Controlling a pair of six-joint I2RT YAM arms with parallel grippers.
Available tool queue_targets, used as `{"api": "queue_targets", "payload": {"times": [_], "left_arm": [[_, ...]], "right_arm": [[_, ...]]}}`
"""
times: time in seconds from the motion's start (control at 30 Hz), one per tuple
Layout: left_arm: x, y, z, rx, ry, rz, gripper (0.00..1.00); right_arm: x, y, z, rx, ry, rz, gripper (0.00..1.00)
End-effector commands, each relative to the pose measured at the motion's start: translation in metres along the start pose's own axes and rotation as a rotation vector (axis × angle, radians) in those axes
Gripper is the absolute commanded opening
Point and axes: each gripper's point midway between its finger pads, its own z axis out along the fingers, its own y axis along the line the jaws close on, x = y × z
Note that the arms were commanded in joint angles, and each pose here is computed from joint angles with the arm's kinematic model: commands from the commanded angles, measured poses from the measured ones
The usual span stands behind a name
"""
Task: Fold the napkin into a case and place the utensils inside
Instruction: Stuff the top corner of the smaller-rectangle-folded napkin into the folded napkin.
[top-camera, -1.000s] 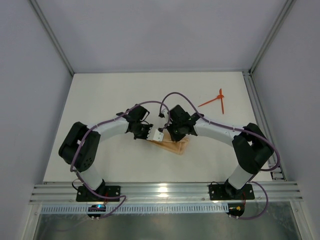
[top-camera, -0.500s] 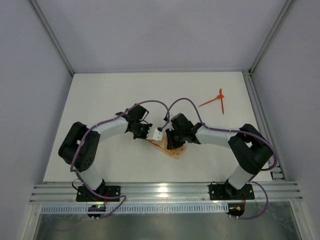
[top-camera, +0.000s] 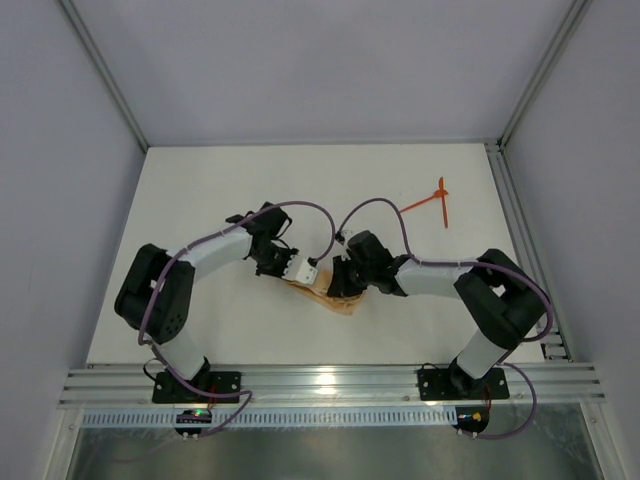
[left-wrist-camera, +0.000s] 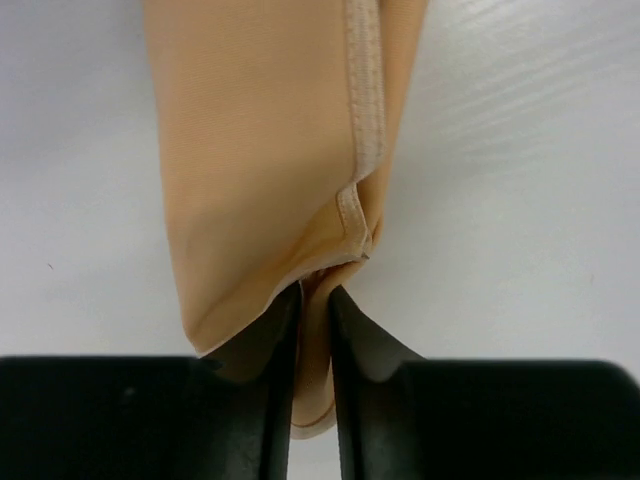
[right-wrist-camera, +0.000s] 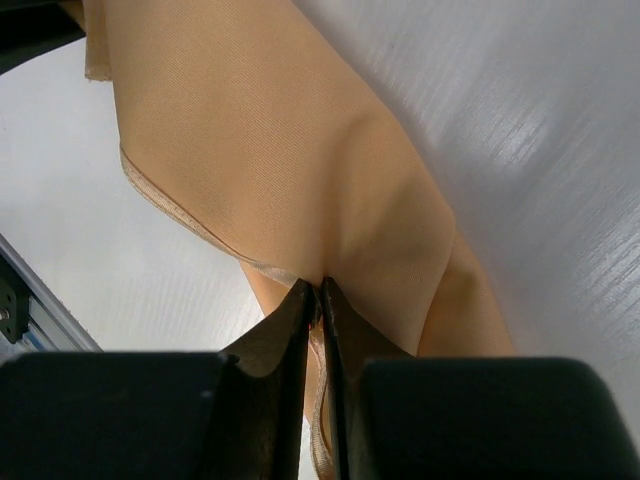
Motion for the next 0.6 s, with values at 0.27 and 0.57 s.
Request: {"api": "queue_targets", "payload": {"times": [0.27, 0.57], "left_arm": [[-0.026, 0.005, -0.069, -0.007, -0.002, -0.054, 0.5], [-0.017, 0.033, -0.141, -0.252, 0.233, -0.891, 0.45]], "right_arm": [[0.02, -0.031, 0.016, 0.095, -0.029, 0.094, 0.13], [0.009, -0.03, 0.02, 0.084, -0.126, 0.163, 0.13]]}}
